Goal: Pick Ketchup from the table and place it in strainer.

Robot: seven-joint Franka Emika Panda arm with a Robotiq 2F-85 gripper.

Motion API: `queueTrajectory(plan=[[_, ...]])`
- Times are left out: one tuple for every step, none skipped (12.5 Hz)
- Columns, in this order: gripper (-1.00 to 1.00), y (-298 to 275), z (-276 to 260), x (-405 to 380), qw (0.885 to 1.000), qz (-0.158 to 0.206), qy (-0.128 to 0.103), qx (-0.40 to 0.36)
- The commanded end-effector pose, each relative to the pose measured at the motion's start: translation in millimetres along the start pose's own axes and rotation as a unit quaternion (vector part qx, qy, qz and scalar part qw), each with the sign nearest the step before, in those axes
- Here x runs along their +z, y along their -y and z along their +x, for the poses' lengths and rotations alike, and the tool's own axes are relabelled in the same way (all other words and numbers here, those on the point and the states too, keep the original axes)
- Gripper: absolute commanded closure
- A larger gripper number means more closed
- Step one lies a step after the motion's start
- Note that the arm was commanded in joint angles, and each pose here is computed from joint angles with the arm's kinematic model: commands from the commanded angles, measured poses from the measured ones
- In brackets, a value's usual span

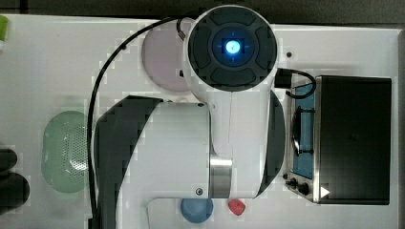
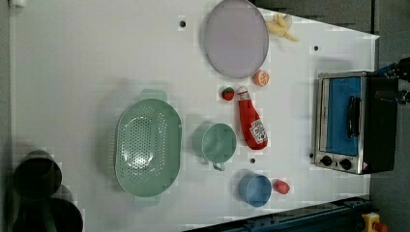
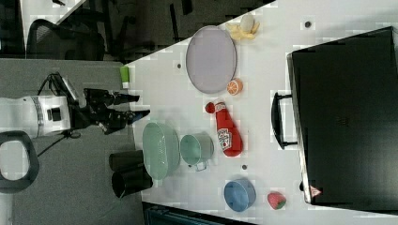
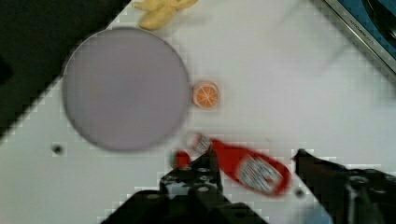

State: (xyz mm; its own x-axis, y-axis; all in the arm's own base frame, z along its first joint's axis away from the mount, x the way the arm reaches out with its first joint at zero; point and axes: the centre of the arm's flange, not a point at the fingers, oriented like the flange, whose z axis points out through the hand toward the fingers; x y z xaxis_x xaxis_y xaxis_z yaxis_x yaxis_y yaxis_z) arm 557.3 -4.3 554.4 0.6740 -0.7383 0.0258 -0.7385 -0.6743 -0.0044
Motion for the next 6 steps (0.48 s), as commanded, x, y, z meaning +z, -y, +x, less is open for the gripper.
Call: queueTrajectory(plan=[[-0.59,-69.9,-50.4,-54.2,0.999,-0.013,0.03,0.008],[-0.81,-68.9,-49.6,-50.9,0.999,-0.015,0.033,0.008],[-0.99,-67.2,-48.4,-44.0,0.999,-0.02,0.038,0.007],[-1.0,-64.8,-47.5,-33.5,0.999,-0.028,0.046,0.006],[-1.0,-61.3,-46.6,-20.5,0.998,-0.036,0.054,0.004],[-1.0,-56.5,-45.3,-6.5,0.997,-0.043,0.061,0.002]])
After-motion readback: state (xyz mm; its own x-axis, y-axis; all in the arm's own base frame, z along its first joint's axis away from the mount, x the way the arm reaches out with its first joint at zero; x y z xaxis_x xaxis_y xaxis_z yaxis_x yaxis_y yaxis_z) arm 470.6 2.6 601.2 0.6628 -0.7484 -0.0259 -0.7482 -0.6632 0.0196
